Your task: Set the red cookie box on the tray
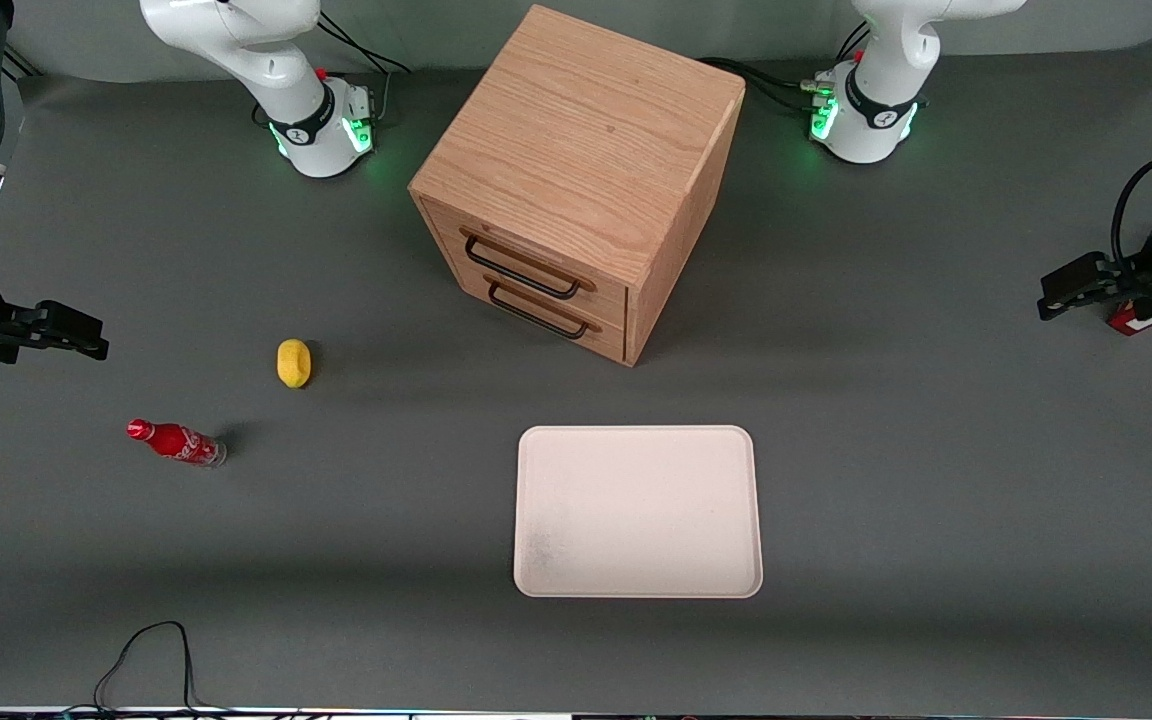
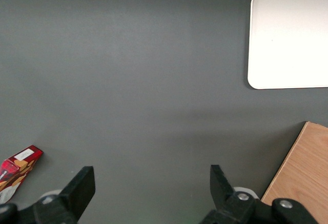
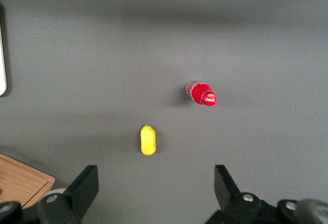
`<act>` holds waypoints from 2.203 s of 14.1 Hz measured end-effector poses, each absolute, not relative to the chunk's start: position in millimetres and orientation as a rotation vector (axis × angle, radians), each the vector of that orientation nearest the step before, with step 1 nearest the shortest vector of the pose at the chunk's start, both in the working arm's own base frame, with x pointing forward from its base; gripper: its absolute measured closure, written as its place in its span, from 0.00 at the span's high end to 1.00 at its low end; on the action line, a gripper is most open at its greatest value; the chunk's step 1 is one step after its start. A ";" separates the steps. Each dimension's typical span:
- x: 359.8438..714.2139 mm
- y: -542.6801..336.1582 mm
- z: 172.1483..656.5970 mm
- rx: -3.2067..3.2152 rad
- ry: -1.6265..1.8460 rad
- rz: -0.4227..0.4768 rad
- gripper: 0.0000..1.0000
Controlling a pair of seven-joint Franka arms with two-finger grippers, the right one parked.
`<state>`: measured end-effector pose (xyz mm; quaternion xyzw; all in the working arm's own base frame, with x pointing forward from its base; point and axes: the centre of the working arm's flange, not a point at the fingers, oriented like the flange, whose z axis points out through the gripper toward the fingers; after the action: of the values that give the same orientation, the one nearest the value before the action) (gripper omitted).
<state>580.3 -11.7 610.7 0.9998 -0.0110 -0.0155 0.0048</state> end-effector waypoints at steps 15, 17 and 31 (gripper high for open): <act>570.5 92.0 609.4 3.167 0.031 -0.087 1.00; 558.1 150.4 609.3 3.162 0.039 -0.090 1.00; 359.2 470.6 536.3 3.063 -0.047 -0.083 1.00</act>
<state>359.2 470.6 536.3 0.9988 -0.0155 -0.0270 0.0385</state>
